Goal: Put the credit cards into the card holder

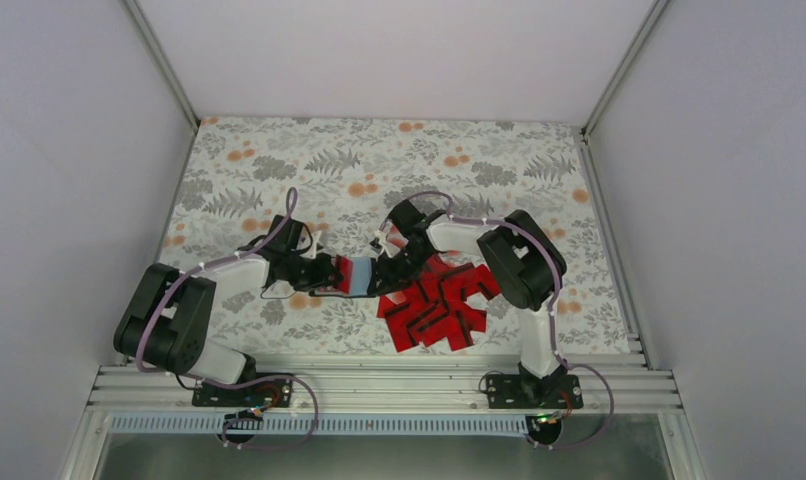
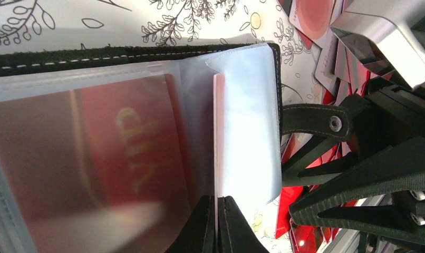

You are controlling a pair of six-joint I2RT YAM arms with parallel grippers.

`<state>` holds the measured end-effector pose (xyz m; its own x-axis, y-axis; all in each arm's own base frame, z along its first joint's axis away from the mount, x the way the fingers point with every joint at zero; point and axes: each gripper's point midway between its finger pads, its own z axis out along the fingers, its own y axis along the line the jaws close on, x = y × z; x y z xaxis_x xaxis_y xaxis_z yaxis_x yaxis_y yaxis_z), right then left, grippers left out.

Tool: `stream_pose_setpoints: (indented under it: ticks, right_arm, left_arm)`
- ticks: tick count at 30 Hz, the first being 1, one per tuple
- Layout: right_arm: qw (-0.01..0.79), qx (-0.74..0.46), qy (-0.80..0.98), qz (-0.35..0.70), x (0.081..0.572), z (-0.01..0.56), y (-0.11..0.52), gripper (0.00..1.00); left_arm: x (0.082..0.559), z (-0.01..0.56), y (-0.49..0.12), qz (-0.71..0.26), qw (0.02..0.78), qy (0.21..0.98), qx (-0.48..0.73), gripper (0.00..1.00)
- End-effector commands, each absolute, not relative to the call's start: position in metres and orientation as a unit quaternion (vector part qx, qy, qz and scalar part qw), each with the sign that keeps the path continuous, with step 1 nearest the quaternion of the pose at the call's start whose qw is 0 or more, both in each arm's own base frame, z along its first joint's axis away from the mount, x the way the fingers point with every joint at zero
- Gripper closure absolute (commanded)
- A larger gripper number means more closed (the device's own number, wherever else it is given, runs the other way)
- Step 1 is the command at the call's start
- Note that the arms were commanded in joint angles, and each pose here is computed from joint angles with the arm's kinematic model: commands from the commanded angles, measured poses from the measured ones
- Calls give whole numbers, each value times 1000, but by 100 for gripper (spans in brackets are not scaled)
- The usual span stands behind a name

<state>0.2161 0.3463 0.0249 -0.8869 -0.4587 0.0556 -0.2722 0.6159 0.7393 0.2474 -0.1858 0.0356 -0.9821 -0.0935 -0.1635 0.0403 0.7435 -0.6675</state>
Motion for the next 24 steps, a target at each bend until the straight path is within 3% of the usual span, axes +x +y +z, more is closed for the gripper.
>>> stream_pose_setpoints:
  ticks: [1,11,24]
  right_arm:
    - [115,218,-892,-380,220,17,353,71]
    - [100,205,-904,-361,232,17,354,81]
    - [85,205,-904,-364,237,37,357,82]
  left_arm:
    - [254,34,-188,-368,109,924,-10,98]
    - [250,29,-188,-385,105,917,-16,98]
    - [240,20,-189,-409,91,908,-22,98]
